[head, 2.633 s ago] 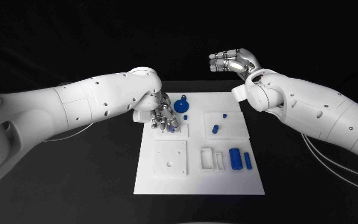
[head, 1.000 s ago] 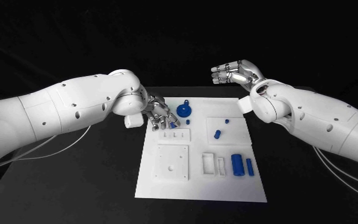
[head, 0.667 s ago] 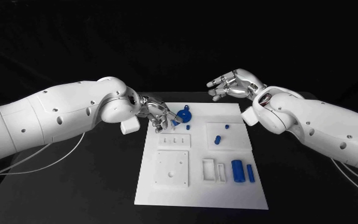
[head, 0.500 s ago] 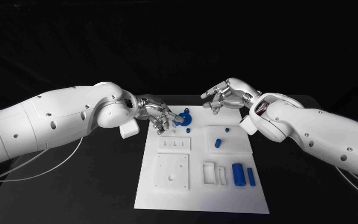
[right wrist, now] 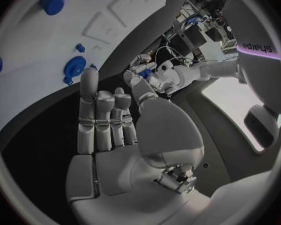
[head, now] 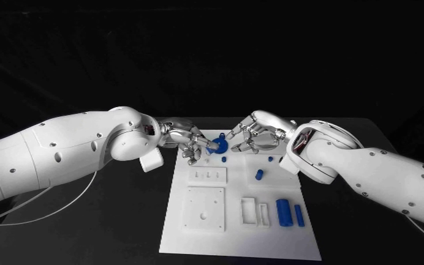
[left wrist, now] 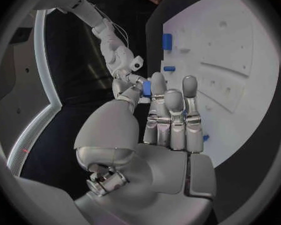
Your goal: Assemble the parts on the task board
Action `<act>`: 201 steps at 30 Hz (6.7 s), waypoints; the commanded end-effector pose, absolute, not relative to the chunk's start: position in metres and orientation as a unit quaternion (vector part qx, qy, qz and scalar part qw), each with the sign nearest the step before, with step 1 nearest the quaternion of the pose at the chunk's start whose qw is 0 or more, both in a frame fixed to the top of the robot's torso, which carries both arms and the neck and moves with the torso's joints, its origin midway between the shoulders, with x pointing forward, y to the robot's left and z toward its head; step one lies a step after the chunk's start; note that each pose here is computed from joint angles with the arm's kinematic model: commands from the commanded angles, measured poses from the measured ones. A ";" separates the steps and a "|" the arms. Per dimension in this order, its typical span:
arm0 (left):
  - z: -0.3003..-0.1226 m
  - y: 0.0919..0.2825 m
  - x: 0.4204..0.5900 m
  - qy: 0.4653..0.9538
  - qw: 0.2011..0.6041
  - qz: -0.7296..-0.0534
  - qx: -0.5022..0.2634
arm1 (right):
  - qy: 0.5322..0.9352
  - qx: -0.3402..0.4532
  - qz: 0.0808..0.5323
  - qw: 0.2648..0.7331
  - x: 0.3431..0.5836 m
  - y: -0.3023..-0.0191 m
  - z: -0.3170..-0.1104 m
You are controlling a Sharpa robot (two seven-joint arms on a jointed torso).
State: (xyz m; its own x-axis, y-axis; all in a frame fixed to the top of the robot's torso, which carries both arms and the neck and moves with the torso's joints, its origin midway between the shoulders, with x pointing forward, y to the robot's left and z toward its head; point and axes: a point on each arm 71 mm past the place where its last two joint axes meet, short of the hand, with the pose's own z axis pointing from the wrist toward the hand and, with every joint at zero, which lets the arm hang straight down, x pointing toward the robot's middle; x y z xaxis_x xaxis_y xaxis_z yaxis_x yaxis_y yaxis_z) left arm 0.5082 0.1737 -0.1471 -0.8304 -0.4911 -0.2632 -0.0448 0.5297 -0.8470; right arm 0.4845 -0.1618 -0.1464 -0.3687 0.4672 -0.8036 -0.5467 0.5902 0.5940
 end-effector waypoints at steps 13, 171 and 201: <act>-0.147 0.170 0.505 0.837 0.228 -0.477 -0.140 | 0.665 -0.067 0.453 0.590 0.470 -0.144 -0.143; -0.150 0.171 0.513 0.813 0.260 -0.474 -0.216 | 0.655 -0.051 0.416 0.629 0.457 -0.119 -0.155; -0.154 0.173 0.513 0.834 0.305 -0.423 -0.178 | 0.659 0.013 0.411 0.629 0.469 -0.151 -0.159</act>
State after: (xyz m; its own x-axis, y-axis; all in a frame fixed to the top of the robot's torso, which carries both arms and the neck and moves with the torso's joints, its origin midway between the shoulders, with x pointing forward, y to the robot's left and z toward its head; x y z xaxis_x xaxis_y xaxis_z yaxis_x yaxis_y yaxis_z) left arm 0.5128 0.1734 -0.1547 -0.7563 -0.5795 -0.3036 -0.0787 0.5413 -0.8371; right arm 0.4684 -0.1482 -0.1586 -0.1919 0.5078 -0.8399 -0.5100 0.6795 0.5274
